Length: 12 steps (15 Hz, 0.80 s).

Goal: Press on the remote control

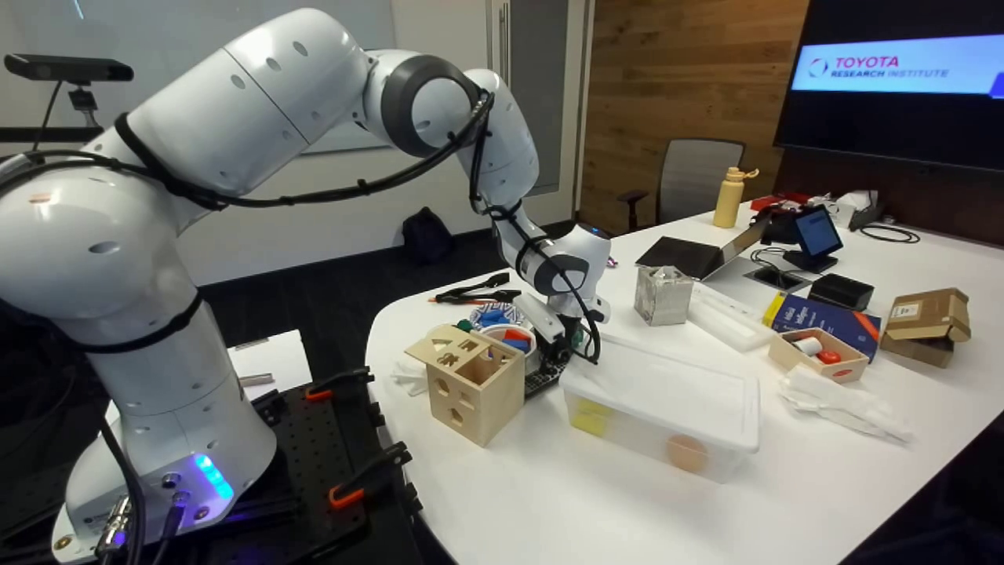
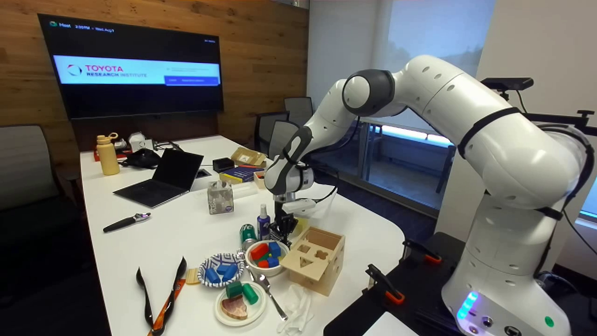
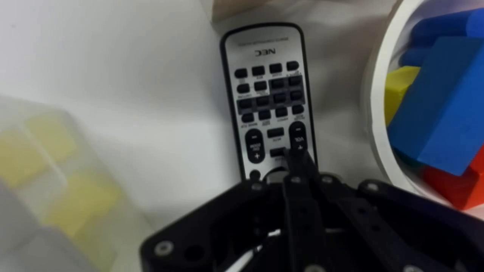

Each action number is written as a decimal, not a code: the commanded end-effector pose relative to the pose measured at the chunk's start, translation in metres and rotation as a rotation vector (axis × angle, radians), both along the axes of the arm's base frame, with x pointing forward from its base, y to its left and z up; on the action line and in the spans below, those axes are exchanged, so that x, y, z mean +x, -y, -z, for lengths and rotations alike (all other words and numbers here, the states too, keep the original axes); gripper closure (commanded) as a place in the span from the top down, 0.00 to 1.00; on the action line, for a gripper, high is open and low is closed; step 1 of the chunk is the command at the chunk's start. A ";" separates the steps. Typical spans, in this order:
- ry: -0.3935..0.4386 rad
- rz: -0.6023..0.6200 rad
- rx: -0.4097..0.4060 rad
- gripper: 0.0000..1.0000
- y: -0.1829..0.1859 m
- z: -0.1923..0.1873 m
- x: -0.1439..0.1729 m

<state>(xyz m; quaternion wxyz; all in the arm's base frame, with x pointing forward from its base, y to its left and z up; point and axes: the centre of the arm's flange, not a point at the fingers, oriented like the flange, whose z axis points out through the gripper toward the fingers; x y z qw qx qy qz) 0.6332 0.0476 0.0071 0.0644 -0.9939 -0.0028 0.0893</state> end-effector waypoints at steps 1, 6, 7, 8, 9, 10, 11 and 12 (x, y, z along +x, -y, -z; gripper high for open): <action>-0.001 -0.004 -0.025 0.00 -0.005 0.017 0.003; 0.016 -0.018 -0.036 0.00 -0.007 0.009 0.008; 0.006 -0.019 -0.039 0.00 -0.007 0.013 0.007; 0.004 -0.018 -0.035 0.00 -0.007 0.014 0.006; 0.008 -0.016 -0.034 0.00 -0.007 0.012 0.005; 0.021 -0.014 -0.036 0.00 -0.008 0.005 0.005; 0.037 -0.008 -0.039 0.00 -0.010 -0.006 0.005; 0.050 -0.008 -0.045 0.00 -0.012 -0.018 0.005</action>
